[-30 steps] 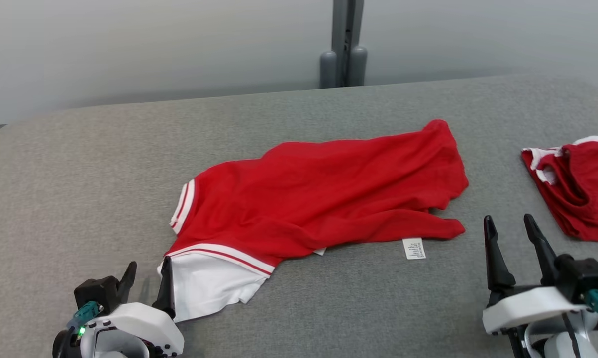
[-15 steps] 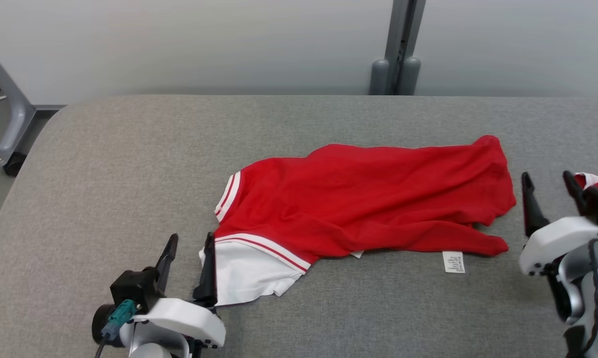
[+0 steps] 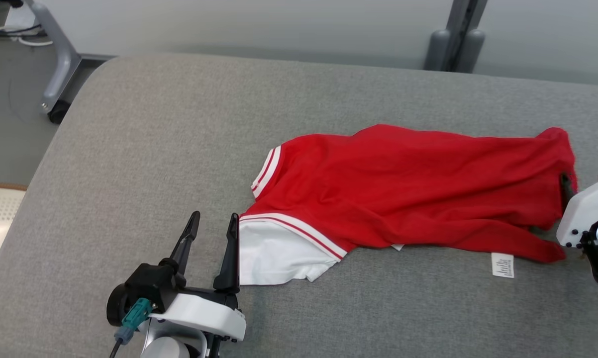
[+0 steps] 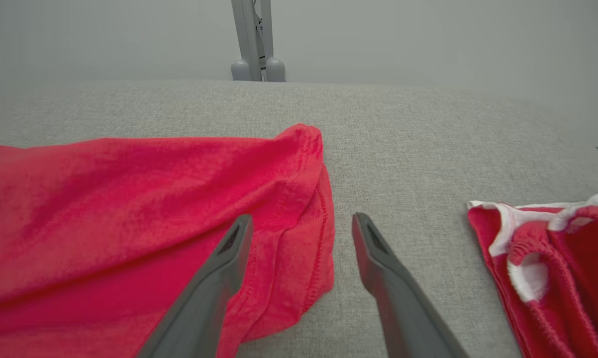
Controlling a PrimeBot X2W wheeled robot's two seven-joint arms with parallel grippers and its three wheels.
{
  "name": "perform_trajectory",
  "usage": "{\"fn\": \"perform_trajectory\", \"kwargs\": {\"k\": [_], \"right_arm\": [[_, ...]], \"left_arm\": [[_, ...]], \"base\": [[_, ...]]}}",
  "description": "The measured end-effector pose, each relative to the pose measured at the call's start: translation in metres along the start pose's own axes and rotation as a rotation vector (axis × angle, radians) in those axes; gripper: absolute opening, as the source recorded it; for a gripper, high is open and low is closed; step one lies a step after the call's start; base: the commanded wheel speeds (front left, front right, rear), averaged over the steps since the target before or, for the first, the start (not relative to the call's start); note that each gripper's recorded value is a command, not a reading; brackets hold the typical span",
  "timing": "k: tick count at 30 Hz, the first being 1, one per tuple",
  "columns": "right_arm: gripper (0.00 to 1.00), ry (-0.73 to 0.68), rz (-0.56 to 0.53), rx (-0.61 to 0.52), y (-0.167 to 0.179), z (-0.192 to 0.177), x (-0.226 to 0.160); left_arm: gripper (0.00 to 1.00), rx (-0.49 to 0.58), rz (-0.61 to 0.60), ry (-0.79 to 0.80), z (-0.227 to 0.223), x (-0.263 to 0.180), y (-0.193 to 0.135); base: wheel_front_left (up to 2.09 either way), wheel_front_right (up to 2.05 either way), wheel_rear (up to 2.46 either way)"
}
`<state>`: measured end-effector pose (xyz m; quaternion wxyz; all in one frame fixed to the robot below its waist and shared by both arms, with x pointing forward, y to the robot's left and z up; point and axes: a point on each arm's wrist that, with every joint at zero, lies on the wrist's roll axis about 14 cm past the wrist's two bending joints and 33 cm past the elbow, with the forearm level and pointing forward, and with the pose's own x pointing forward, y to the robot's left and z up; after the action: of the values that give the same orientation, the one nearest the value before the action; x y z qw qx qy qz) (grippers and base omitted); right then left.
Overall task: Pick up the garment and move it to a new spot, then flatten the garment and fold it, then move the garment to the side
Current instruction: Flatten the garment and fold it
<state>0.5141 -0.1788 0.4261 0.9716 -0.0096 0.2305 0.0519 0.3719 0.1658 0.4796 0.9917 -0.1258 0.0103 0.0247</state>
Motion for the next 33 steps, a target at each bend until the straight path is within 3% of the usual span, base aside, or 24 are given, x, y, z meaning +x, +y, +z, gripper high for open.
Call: {"fn": "perform_trajectory", "kwargs": {"k": [17, 18, 19, 21, 33], "right_arm": [[1.0, 0.286, 0.017, 0.057, 0.006, -0.044, 0.07], [0.85, 0.286, 0.022, 0.059, 0.009, -0.043, 0.072], [0.42, 0.28, 0.027, 0.062, 0.01, -0.041, 0.074], [0.0, 0.248, 0.042, 0.054, 0.016, -0.032, 0.079], [0.0, -0.042, 0.101, -0.048, 0.039, 0.067, 0.114]], "left_arm": [[1.0, 0.032, 0.083, 0.064, -0.021, 0.011, 0.029], [1.0, 0.03, 0.085, 0.065, -0.021, 0.012, 0.029], [1.0, 0.028, 0.085, 0.066, -0.021, 0.012, 0.029], [1.0, 0.027, 0.089, 0.07, -0.023, 0.013, 0.03], [1.0, 0.018, 0.08, 0.089, -0.03, 0.021, 0.026]], "base": [[0.0, 0.0, 0.0], [0.0, 0.0, 0.0], [0.0, 0.0, 0.0], [0.0, 0.0, 0.0], [0.0, 0.0, 0.0]]}}
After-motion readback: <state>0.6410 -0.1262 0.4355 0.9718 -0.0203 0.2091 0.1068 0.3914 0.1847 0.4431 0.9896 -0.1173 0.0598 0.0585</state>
